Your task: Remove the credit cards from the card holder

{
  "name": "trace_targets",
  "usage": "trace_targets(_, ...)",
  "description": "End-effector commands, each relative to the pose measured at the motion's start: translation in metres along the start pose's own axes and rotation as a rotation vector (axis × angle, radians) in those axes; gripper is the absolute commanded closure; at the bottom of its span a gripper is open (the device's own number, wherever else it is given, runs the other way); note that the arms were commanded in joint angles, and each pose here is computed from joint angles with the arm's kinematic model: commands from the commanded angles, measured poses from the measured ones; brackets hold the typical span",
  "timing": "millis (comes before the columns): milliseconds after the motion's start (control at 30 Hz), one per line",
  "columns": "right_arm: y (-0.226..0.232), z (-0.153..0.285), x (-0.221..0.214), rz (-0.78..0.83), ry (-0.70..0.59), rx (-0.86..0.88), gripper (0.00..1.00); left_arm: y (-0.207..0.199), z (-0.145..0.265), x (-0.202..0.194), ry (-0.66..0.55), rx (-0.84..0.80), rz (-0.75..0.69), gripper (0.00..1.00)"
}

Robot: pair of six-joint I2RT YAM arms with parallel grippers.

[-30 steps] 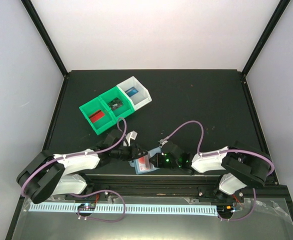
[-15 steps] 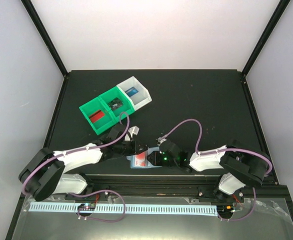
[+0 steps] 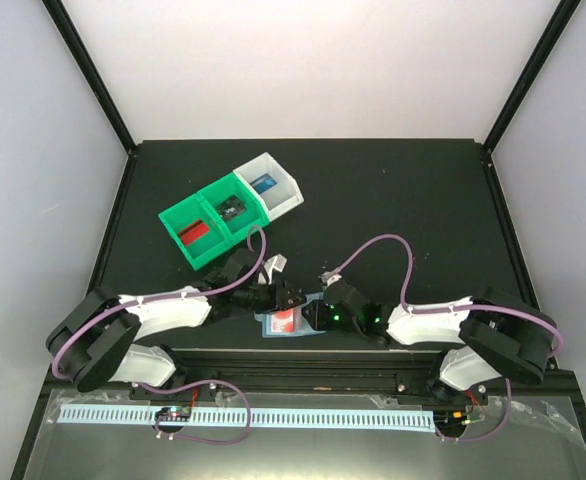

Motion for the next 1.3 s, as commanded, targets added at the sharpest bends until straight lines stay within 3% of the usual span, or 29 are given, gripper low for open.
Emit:
trace_targets(0, -0.012, 0.007, 0.002, 0.044, -0.048, -0.082, 0.76, -0.018, -0.004, -0.005, 0.030, -0.068, -0.018, 0.70)
trace_targets(333, -0.028, 0.037, 0.006, 0.063, -0.115, -0.187, 0.75, -0.008, -0.011, -0.005, 0.036, -0.039, -0.011, 0.68)
trace_targets(700, 0.002, 0.051, 0.019, 0.088, -0.160, -0.008, 0.74, 0.012, -0.009, -0.003, -0.006, 0.054, -0.024, 0.63)
trace_targets(933, 0.019, 0.039, 0.019, 0.085, -0.114, 0.090, 0.75, 0.023, -0.007, -0.002, -0.023, 0.106, -0.033, 0.63)
trace_targets(1267, 0.004, 0.017, 0.004, 0.063, -0.009, -0.003, 0.77, 0.042, -0.015, -0.004, -0.005, 0.131, -0.006, 0.63)
Point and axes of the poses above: each gripper's point midway between its finger pads, its own z axis back along the fingers, its own y axis along the line the jaws close on, x = y × z, the point moved 5 cm from there along z, back along the fingers, and after that the axes turned 11 degrees about z, right-handed, at the moved point
